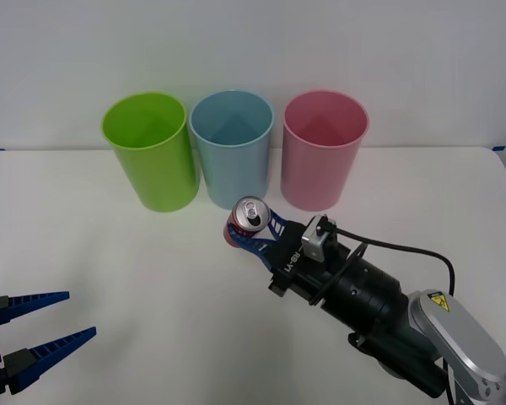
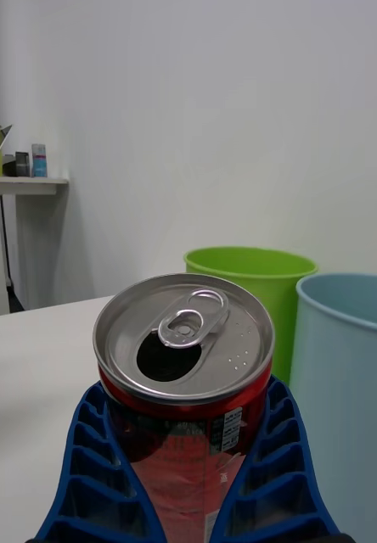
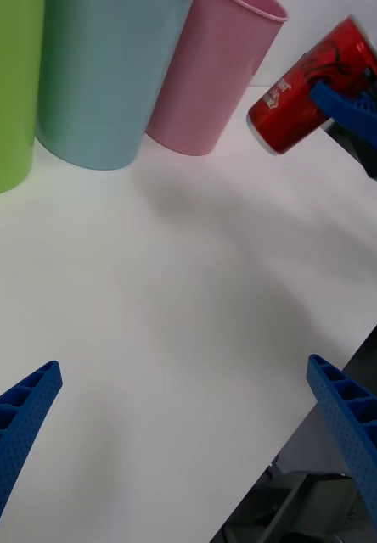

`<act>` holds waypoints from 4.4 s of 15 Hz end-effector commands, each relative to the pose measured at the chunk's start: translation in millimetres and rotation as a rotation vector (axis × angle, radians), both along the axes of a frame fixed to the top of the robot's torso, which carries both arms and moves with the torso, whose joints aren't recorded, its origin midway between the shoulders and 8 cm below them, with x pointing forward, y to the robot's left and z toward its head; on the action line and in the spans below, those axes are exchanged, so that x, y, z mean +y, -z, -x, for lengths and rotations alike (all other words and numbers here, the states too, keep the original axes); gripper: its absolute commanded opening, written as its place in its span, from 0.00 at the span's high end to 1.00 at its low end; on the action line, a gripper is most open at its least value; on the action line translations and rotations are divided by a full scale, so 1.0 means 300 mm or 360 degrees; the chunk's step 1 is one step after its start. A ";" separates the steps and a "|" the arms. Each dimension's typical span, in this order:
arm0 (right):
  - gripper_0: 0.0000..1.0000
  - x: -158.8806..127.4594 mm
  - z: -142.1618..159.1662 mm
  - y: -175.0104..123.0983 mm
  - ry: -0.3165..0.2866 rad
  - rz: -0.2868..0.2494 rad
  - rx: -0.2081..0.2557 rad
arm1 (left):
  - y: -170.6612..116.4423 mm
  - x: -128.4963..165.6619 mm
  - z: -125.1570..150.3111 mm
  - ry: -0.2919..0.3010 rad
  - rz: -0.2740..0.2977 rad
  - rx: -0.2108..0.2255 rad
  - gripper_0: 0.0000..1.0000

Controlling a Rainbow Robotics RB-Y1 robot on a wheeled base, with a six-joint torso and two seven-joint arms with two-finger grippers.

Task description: Put cans in the blue bin and PET bottles in the pink bin and trash in the green bin.

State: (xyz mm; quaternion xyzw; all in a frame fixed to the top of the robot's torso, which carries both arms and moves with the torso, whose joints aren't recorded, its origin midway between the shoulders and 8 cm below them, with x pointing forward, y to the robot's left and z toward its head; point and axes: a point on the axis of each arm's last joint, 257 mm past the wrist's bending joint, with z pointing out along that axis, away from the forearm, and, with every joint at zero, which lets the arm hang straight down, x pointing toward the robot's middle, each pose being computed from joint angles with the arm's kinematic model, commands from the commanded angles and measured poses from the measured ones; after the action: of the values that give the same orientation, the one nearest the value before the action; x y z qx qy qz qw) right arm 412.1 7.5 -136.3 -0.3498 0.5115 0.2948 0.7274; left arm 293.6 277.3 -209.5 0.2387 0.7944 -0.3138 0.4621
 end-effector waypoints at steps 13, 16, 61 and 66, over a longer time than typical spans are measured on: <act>1.00 0.014 -0.194 -0.375 0.0213 -0.0143 -0.0144 | 0.000 0.000 0.000 0.0000 0.0000 0.0000 0.00; 1.00 0.009 -0.259 -0.414 0.0269 -0.0156 -0.0114 | 0.000 0.000 0.000 0.0000 0.0000 0.0000 0.00; 0.00 0.113 -0.722 -0.323 0.0481 0.0076 0.0075 | 0.000 0.000 0.000 0.0000 0.0000 0.0000 0.00; 0.00 0.102 -0.727 -0.323 0.0488 0.0077 0.0077 | 0.000 0.000 0.000 0.0000 0.0000 0.0000 0.00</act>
State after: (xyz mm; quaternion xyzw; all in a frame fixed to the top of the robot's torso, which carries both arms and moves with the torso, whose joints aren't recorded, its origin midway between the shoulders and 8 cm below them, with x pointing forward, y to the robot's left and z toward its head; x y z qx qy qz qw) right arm 630.0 38.6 -39.5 -0.2785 0.5830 0.1758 0.7427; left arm 293.6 277.3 -209.5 0.2387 0.7943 -0.3138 0.4621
